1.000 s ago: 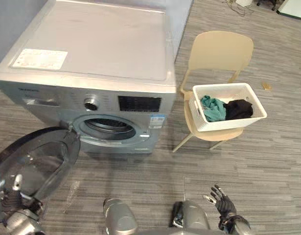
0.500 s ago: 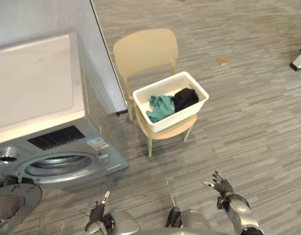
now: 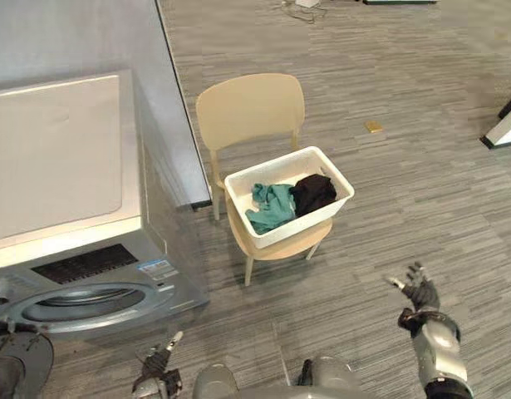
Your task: Pick up the laundry basket with both hands and put the clothes into the washing machine.
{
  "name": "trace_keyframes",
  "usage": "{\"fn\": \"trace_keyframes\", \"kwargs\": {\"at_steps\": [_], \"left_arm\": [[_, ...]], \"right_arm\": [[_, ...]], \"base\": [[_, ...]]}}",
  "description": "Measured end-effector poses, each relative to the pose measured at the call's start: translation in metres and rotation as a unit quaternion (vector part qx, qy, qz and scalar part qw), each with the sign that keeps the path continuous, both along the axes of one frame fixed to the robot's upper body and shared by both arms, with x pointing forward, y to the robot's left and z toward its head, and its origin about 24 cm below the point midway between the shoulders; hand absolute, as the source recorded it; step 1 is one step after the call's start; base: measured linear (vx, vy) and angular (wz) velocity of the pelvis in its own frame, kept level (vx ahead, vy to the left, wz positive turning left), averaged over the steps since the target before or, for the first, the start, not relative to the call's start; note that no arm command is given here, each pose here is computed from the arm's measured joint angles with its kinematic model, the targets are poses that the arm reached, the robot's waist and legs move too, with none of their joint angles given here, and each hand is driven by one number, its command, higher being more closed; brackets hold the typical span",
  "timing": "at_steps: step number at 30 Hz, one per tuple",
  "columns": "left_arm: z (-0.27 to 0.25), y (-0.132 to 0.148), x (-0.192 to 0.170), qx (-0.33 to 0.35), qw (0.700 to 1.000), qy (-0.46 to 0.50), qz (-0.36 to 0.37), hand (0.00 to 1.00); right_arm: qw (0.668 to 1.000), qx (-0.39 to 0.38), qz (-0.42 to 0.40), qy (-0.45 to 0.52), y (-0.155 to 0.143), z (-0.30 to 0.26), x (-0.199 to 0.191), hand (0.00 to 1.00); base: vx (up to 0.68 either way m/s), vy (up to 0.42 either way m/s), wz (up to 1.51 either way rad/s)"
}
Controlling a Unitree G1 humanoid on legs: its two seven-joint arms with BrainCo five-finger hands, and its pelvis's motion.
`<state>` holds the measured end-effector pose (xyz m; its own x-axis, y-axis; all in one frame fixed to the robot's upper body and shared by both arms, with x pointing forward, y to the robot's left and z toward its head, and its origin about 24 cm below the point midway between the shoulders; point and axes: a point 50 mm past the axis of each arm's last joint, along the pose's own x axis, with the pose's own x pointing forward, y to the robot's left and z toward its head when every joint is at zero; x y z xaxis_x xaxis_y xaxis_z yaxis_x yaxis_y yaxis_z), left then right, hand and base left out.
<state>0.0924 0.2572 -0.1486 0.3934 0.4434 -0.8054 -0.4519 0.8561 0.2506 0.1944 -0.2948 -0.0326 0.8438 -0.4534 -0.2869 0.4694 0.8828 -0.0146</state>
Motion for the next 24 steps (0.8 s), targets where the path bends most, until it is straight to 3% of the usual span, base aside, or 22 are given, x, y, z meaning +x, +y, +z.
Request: {"fn": "trace_keyframes", "kwargs": {"at_steps": [4, 8, 11, 17, 20, 24], "left_arm": [[0.007, 0.022, -0.003, 0.025, 0.999, -0.01, 0.034, 0.0], [-0.004, 0.001, -0.025, -0.005, 0.999, 0.012, 0.044, 0.0], [-0.006, -0.004, -0.037, -0.012, 0.999, 0.022, 0.047, 0.0], [0.001, 0.0, -0.027, -0.002, 0.999, -0.011, 0.03, 0.0], [-0.004, -0.013, -0.028, -0.022, 1.0, -0.004, 0.009, 0.0], [-0.006, -0.026, -0.021, -0.033, 0.998, 0.003, -0.062, 0.0]], "right_arm": [[0.999, -0.006, 0.034, -0.029, 0.016, 0.009, 0.008, 0.0], [0.989, -0.013, 0.126, -0.081, 0.044, 0.032, 0.037, 0.0], [0.98, -0.037, 0.139, -0.14, 0.042, 0.065, 0.067, 0.0], [0.967, -0.129, 0.115, -0.188, 0.006, 0.116, 0.083, 0.0], [0.949, -0.178, 0.142, -0.219, 0.02, 0.146, 0.108, 0.0], [0.93, -0.284, 0.178, -0.154, 0.03, 0.141, 0.123, 0.0]], "base": [[0.07, -0.518, 0.79], [0.0, -0.402, 0.0], [0.08, -0.288, -0.11], [0.1, 0.001, 0.38], [0.15, 0.09, 0.44], [0.15, 0.087, 0.88]]}}
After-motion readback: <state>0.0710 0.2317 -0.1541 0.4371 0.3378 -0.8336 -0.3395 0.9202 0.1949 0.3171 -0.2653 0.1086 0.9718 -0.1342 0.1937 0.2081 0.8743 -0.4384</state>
